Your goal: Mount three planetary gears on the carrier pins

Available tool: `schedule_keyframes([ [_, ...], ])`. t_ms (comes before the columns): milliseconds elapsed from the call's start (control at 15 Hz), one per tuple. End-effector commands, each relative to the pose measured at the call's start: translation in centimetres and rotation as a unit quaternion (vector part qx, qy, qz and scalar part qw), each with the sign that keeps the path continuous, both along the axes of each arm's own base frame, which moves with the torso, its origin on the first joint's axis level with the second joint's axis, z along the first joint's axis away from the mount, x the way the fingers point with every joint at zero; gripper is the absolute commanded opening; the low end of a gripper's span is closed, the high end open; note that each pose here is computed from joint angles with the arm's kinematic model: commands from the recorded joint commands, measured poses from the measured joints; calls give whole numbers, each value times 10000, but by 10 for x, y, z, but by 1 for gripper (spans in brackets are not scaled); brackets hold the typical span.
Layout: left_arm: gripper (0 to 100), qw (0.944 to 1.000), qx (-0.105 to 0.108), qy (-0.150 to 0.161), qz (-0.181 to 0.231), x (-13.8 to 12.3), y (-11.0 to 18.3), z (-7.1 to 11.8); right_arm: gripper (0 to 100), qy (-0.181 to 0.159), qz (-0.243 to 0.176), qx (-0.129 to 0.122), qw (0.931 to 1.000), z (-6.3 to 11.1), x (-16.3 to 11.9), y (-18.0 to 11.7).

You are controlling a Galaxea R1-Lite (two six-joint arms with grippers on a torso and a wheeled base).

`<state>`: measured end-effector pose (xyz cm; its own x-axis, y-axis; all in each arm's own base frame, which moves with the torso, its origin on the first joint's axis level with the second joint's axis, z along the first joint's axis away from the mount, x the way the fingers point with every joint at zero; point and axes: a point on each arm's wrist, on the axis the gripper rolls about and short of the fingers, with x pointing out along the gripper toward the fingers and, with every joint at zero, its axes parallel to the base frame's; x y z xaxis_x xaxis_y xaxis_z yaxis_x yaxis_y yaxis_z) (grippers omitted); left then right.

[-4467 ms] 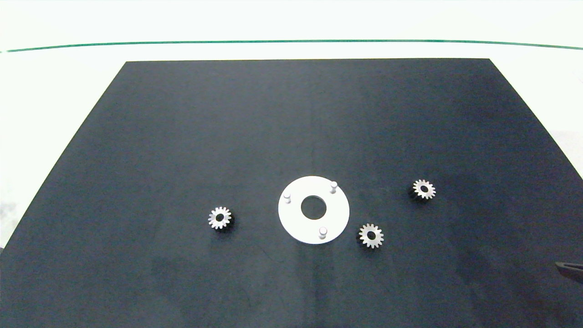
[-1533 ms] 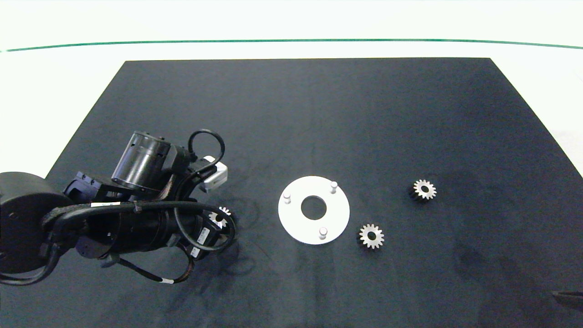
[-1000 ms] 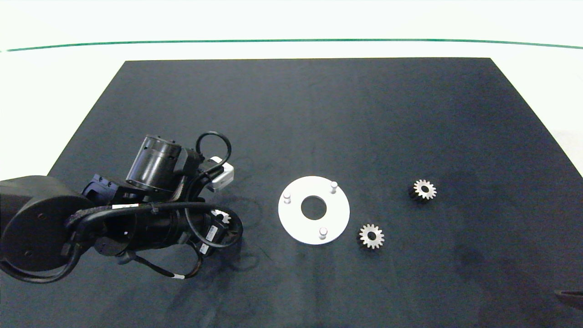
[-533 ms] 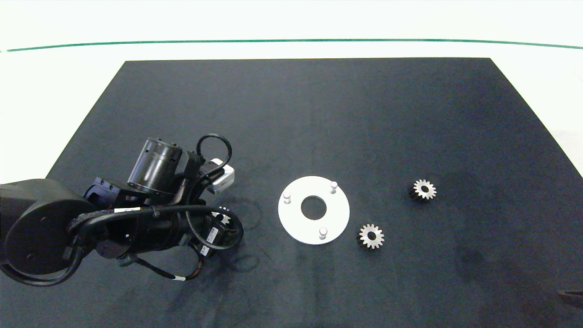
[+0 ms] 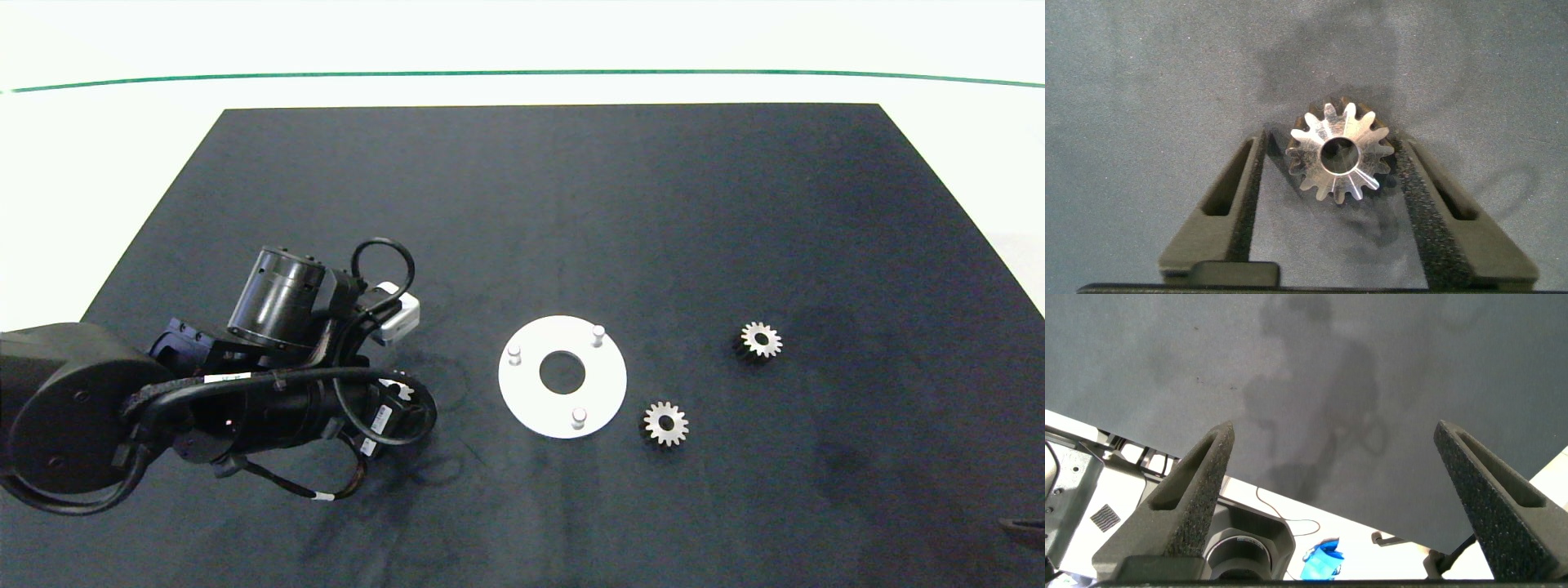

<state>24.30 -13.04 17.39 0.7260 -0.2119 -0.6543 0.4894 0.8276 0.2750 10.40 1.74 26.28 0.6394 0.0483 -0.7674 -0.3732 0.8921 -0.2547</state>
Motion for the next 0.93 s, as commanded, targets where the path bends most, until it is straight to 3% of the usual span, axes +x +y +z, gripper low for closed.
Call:
schedule_keyframes([
  [67,53,10000,8,-19,-6,0,0,1,100,14,10,-10,10000,0,-1,0],
  [467,41,10000,1,-32,-6,1,0,2,100,14,10,-10,10000,0,-1,0],
  [667,35,10000,-9,-37,-8,-1,0,2,100,-144,5,74,9999,3,-6,-1],
  [933,26,10000,-35,-84,-23,-6,2,6,100,-975,20,258,9949,16,-42,-7],
])
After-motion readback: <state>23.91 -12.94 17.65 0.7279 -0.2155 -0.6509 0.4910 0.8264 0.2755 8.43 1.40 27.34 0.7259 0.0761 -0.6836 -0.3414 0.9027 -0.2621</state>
